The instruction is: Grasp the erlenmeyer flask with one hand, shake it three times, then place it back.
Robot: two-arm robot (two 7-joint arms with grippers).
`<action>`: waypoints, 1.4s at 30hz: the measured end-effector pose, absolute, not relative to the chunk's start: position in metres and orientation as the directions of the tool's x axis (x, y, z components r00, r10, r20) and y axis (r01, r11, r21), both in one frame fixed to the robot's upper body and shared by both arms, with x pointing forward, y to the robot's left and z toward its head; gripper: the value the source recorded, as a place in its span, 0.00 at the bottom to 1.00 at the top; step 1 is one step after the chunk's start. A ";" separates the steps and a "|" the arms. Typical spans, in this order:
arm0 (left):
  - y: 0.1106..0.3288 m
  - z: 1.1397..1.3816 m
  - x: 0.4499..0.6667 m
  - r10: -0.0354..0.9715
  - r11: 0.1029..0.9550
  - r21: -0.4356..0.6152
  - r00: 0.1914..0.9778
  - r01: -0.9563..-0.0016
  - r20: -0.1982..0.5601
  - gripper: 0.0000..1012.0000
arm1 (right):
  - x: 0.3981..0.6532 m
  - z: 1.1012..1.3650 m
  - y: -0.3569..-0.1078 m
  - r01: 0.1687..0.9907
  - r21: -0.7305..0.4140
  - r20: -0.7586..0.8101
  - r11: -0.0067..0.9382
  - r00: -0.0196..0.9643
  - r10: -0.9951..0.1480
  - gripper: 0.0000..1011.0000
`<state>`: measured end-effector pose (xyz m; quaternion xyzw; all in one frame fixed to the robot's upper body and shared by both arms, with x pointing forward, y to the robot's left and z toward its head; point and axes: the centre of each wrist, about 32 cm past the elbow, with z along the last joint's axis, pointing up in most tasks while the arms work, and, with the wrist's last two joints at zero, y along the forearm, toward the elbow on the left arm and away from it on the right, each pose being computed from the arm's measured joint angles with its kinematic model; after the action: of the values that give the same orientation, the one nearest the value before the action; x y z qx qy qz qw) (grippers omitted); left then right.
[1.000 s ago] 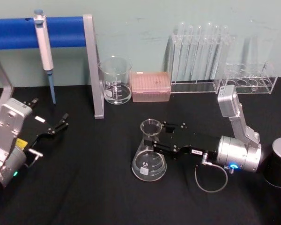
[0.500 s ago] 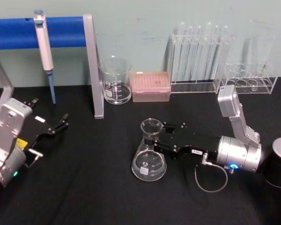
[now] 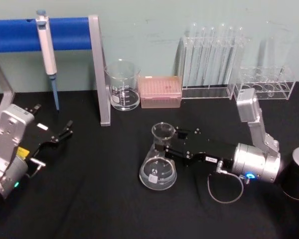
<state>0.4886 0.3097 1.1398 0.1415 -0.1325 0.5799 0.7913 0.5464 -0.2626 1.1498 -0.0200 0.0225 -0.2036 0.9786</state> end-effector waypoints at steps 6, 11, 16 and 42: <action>0.310 1.140 0.489 0.880 0.287 0.070 0.292 -0.955 0.374 0.99 | 0.540 1.160 -0.264 0.451 0.000 -0.040 0.893 0.892 -0.450 0.44; 0.310 1.140 0.489 0.880 0.287 0.070 0.292 -0.955 0.374 0.99 | 0.531 1.174 -0.264 0.514 0.027 -0.031 0.857 0.858 -0.513 0.44; 0.310 1.140 0.489 0.880 0.287 0.070 0.292 -0.955 0.374 0.99 | 0.517 1.191 -0.259 0.593 0.059 -0.021 0.803 0.805 -0.593 0.44; 0.310 1.140 0.489 0.880 0.287 0.070 0.292 -0.955 0.374 0.99 | 0.473 1.208 -0.248 0.812 0.084 0.047 0.578 0.576 -0.816 0.44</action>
<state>0.4886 0.3096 1.1398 0.1414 -0.1324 0.5799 0.7913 0.4729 -0.2480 1.2080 0.0267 -0.0402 -0.4587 0.8873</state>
